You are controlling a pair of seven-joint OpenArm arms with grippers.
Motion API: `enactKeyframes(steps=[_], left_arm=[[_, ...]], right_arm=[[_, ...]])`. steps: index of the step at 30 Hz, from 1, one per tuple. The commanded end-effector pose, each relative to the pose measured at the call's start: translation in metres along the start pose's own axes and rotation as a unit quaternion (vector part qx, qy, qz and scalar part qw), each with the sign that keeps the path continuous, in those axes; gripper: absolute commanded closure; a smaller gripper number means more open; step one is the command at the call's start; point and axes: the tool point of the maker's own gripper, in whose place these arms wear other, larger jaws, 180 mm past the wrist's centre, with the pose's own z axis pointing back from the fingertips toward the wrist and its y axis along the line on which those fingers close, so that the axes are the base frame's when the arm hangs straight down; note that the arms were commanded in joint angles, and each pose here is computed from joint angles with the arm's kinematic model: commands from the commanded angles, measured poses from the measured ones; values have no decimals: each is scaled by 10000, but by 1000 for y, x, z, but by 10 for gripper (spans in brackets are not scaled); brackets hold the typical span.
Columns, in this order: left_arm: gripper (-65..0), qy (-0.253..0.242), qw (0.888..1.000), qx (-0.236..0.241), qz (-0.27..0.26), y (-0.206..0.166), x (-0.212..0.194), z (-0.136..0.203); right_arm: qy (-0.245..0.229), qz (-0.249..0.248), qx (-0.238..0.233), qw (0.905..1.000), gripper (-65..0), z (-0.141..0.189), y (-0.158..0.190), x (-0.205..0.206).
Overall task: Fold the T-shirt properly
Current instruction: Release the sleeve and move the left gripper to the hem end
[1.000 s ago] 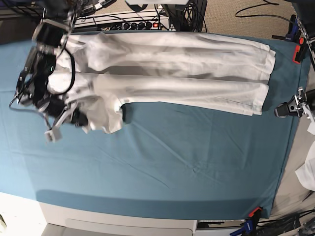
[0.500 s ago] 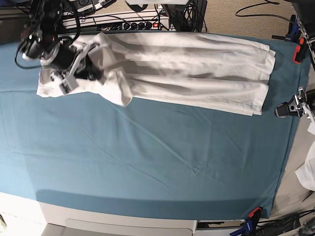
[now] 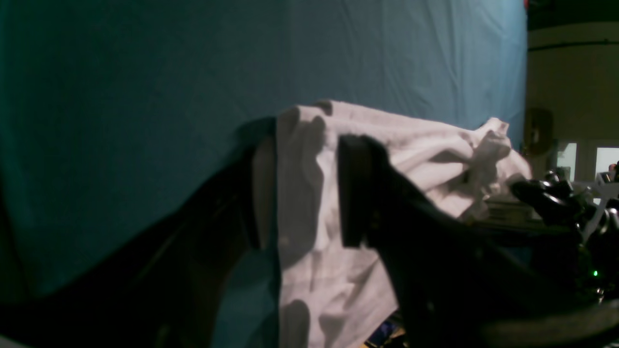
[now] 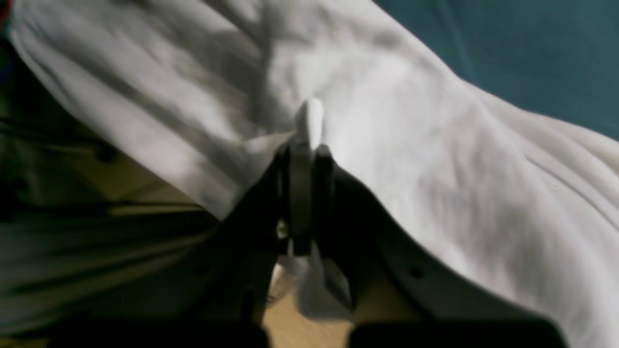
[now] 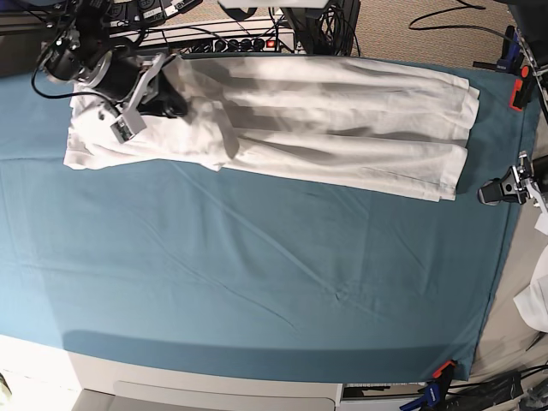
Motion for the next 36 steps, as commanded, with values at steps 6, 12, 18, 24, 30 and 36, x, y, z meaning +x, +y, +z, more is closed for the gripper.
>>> enactKeyframes(steps=[6, 12, 18, 24, 30, 36], left_arm=[[-234, -215, 9996, 9, -184, -5, 21, 12], [-234, -215, 9996, 9, -184, -5, 21, 12], [-235, -214, 9996, 12, -183, -5, 21, 13], [-236, -156, 9997, 76, -141, -1, 15, 16], [-305, 6, 9992, 386, -81, 14, 3, 37], [-307, 321, 9971, 673, 133, 31, -28, 54]], right_arm=[[-686, -302, 192, 9970, 0, -6, 19, 20], [-671, -412, 130, 9968, 0, -10, 21, 17], [-529, -374, 34, 9979, -295, -10, 19, 10], [-1137, -251, -248, 9929, -296, 11, 9, 37], [-1564, 202, -1532, 9755, -296, 61, -25, 63], [-1895, -176, -2743, 9426, -296, 104, -69, 63]])
